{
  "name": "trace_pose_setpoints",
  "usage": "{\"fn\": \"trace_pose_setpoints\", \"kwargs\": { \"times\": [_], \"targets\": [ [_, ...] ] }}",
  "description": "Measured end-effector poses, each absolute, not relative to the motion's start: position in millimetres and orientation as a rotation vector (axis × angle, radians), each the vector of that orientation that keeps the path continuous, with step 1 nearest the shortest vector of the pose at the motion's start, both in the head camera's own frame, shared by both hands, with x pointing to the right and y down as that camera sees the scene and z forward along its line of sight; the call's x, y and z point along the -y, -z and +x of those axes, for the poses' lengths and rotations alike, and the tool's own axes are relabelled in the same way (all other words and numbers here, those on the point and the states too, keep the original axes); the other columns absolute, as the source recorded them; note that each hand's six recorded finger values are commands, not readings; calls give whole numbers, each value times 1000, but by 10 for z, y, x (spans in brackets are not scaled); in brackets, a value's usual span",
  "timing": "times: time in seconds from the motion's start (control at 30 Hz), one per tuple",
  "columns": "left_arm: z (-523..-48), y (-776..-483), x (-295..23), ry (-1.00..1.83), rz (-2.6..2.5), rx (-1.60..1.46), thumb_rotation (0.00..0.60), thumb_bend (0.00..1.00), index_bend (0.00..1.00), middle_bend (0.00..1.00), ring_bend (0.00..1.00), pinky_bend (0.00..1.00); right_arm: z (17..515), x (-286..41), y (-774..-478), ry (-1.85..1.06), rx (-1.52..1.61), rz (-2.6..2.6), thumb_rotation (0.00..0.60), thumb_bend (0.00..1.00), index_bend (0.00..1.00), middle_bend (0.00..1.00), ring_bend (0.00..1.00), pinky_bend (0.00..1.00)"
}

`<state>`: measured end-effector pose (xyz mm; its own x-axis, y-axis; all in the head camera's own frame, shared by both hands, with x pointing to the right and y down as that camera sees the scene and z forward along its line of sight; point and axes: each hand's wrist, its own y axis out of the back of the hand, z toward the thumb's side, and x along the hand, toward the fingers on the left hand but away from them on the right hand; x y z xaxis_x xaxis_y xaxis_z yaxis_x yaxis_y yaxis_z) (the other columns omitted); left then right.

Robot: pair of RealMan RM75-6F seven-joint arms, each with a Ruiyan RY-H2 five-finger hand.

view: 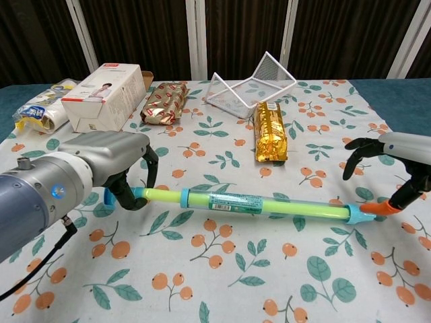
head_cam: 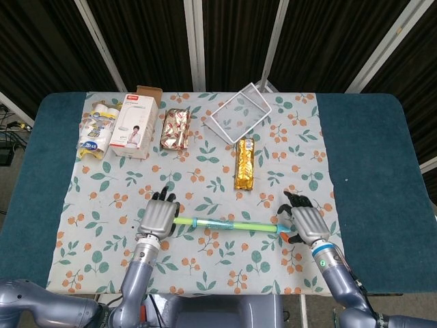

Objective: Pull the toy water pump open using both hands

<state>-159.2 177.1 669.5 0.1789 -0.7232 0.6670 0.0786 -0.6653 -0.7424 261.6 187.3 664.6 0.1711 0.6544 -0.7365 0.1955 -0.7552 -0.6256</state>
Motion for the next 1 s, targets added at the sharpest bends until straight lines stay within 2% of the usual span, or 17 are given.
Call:
{"fn": "trace_pose_setpoints", "kwargs": {
  "times": [0.17, 1.0],
  "targets": [
    [-1570, -6700, -1781, 1552, -1807, -610, 600, 500, 591, 219, 59, 184, 2600, -1902, -6726, -1636, 799, -2064, 600, 335, 412, 19, 0, 0],
    [-1535, -6702, -1802, 1553, -1828, -613, 600, 500, 591, 218, 59, 184, 2599, -2002, -6882, -1686, 801, -2070, 600, 336, 463, 39, 0, 0]
  ]
}}
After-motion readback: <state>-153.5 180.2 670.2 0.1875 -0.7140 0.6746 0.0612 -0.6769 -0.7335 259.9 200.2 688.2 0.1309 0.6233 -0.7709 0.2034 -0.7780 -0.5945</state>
